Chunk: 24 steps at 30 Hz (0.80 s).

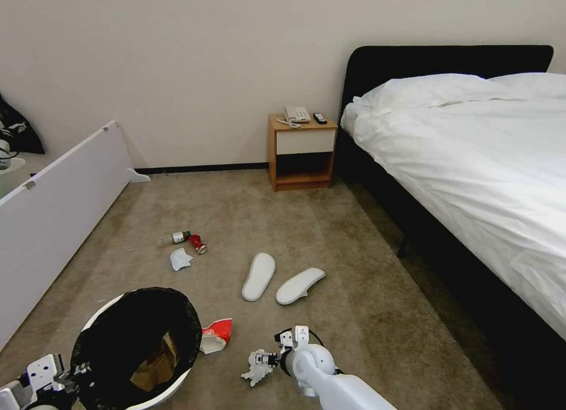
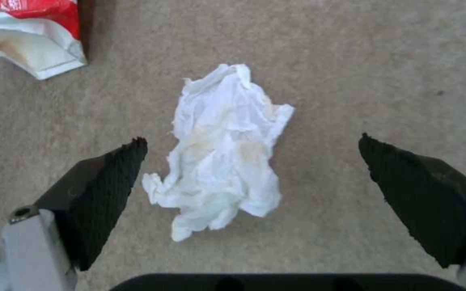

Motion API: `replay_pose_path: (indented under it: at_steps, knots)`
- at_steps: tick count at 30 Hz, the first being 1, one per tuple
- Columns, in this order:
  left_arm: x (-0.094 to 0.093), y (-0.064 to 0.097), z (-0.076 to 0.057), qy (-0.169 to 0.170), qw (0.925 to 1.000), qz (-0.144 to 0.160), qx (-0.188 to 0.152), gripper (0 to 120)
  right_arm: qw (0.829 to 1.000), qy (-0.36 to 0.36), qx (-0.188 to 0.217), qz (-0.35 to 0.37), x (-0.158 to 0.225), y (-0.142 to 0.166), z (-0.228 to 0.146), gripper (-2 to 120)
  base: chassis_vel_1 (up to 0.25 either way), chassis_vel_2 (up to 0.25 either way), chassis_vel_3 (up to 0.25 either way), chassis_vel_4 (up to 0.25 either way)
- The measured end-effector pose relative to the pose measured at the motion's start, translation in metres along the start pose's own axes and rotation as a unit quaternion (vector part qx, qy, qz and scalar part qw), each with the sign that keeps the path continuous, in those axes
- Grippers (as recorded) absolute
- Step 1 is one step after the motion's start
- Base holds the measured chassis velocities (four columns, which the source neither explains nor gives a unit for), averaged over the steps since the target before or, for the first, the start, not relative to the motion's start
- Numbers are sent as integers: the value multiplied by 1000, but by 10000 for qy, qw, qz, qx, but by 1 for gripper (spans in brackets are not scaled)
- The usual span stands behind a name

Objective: Pick up the trash bin and place the garbage on the floor into it.

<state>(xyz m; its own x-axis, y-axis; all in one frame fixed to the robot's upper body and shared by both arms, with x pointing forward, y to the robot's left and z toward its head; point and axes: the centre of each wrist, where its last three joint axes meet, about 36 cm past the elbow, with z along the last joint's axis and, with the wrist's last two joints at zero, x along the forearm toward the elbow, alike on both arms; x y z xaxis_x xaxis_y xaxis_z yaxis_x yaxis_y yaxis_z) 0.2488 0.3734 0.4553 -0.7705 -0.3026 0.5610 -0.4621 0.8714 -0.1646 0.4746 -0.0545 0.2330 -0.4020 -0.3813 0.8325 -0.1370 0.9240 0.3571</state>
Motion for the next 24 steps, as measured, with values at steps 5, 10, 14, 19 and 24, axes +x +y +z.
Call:
replay_pose_path:
  at_steps: [5,10,14,19,24]
  knots:
    - [0,0,0,0,10000,-1,-4,2,10000,38,35,-55,-6,6,3,100,0,0,0,0]
    - [0,0,0,0,10000,4,-1,2,9998,80,112,-108,-10,13,7,100,0,0,0,0]
    - [-1,-1,0,6,10000,15,7,2,9996,108,194,-152,-15,20,10,100,0,0,0,0]
    - [-1,-1,0,5,10000,28,5,2,9994,155,273,-176,-23,25,12,100,0,0,0,0]
    - [0,-1,0,1,10000,38,2,2,9993,162,306,-138,-30,24,12,100,0,0,0,0]
